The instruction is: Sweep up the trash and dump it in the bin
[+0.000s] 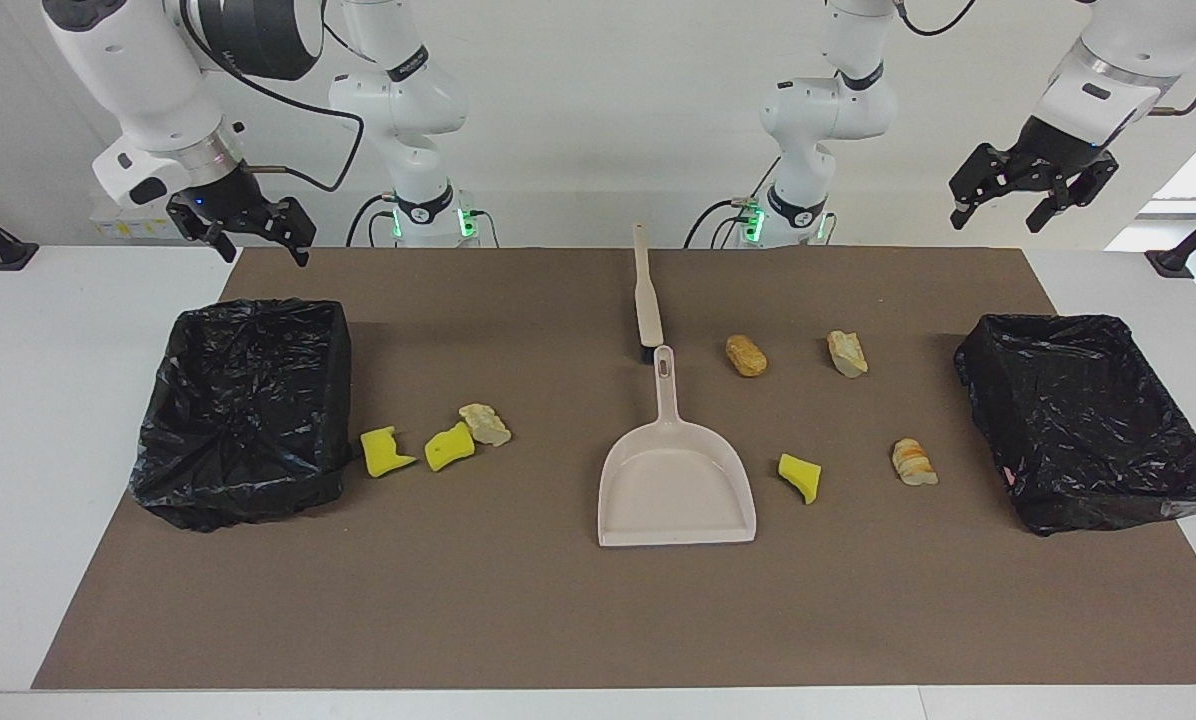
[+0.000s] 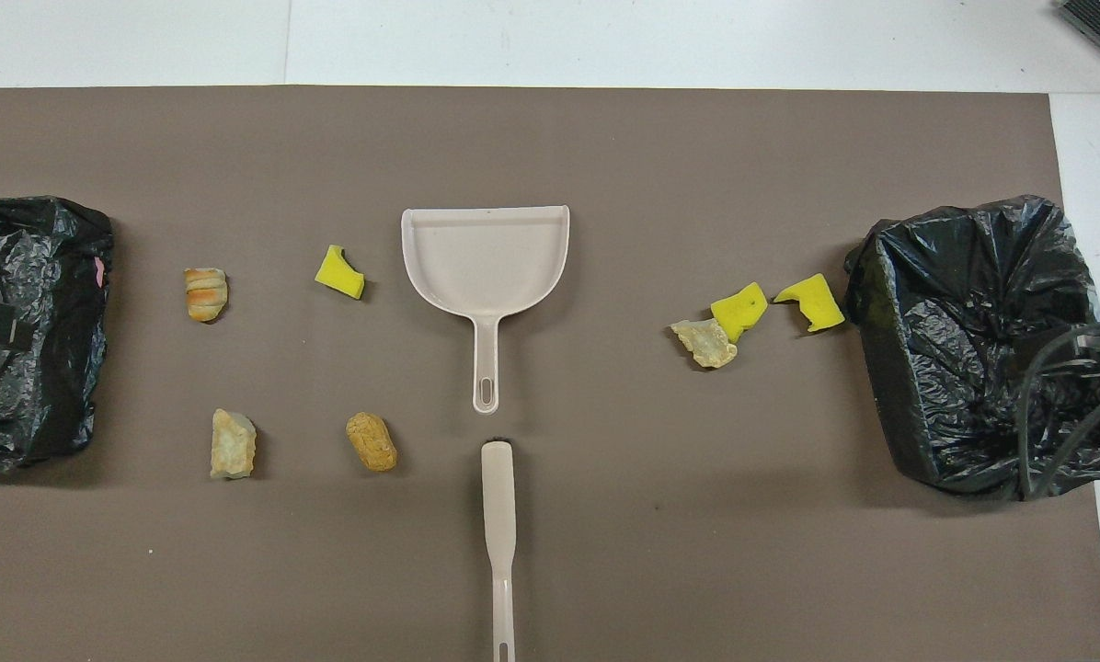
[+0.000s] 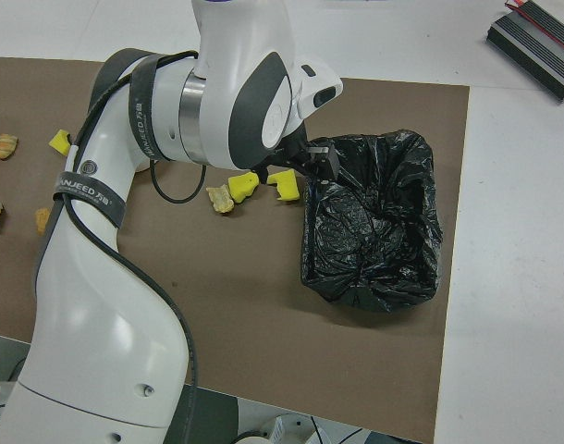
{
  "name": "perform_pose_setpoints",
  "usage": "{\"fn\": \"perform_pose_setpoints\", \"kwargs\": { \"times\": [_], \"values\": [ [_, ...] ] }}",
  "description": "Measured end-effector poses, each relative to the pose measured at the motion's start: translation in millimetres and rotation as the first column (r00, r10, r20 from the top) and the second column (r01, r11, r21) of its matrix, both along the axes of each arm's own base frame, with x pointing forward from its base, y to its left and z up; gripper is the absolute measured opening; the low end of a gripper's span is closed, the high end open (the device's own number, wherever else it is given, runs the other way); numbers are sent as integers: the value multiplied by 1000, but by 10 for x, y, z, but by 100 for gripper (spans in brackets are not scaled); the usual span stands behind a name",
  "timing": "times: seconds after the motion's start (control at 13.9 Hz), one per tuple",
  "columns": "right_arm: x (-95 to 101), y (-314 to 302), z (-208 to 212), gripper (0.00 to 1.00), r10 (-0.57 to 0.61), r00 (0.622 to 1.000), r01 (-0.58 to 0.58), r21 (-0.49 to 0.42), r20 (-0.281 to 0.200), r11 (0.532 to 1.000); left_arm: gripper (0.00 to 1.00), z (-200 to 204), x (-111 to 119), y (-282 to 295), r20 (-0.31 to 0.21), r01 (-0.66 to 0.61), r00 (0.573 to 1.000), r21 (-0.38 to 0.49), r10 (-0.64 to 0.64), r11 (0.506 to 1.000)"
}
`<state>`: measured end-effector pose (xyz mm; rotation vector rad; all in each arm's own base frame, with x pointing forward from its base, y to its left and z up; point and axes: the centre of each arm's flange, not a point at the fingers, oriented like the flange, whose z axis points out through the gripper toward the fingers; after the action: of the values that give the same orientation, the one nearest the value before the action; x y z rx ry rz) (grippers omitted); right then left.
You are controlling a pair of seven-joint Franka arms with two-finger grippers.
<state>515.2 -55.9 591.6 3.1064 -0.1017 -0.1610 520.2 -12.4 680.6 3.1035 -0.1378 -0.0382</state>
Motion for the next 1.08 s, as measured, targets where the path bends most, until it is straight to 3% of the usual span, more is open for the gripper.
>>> {"fn": "perform_pose_setpoints", "kwargs": {
  "times": [1.08],
  "values": [
    [-1,30,-4,100,7,1000,-7,0,-1,1000,100,3,-34,-494,2,95,995,-2,-95,995]
  ]
}}
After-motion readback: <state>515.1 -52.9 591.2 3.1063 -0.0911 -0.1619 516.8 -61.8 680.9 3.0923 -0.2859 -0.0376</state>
